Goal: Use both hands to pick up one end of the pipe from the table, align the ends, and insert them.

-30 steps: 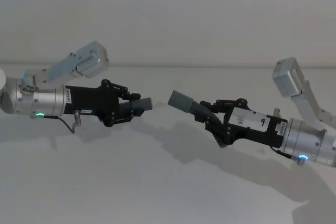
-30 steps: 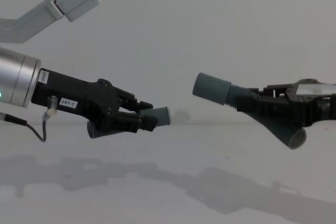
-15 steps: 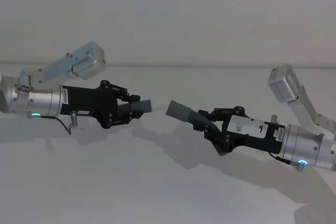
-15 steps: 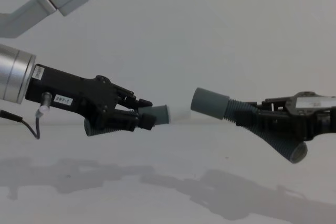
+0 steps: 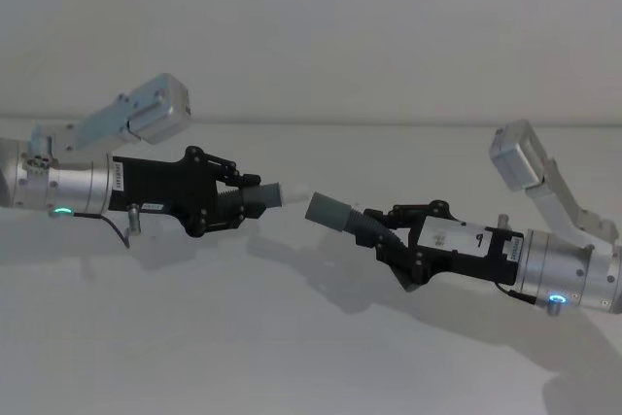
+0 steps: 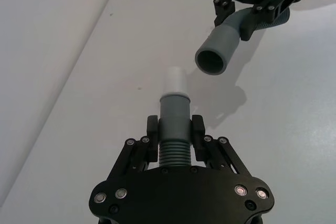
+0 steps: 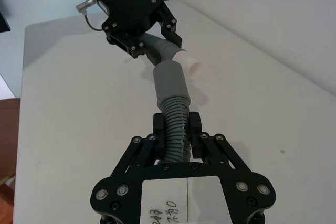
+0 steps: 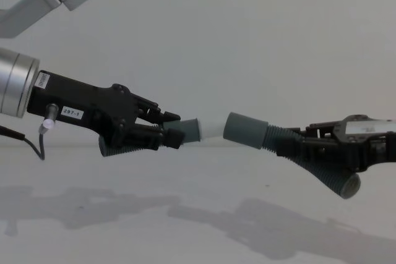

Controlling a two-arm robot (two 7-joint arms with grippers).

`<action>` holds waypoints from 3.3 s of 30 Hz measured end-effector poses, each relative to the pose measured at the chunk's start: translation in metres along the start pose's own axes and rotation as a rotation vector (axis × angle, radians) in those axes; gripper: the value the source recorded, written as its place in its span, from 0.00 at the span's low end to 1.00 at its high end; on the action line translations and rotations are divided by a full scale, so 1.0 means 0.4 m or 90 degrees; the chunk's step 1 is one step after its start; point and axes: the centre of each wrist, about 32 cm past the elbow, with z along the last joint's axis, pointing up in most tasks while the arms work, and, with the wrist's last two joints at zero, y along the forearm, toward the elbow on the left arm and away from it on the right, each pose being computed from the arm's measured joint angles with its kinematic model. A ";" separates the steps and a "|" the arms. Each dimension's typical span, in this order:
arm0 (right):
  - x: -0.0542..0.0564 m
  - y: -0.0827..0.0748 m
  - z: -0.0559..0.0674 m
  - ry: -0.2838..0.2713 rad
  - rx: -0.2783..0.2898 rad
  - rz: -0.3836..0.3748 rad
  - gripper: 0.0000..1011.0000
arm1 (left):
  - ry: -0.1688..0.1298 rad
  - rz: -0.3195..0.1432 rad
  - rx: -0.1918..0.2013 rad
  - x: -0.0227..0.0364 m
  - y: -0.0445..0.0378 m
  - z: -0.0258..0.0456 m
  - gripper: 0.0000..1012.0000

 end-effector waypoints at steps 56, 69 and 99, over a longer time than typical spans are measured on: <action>0.032 0.023 -0.009 0.024 -0.029 0.000 0.26 | 0.018 -0.019 0.002 0.006 0.007 -0.007 0.36; 0.041 0.025 -0.008 0.021 -0.026 -0.001 0.26 | 0.019 -0.030 0.003 0.005 0.004 -0.007 0.36; 0.051 0.036 -0.007 0.022 -0.023 0.028 0.26 | 0.009 -0.057 0.002 0.006 -0.001 0.000 0.36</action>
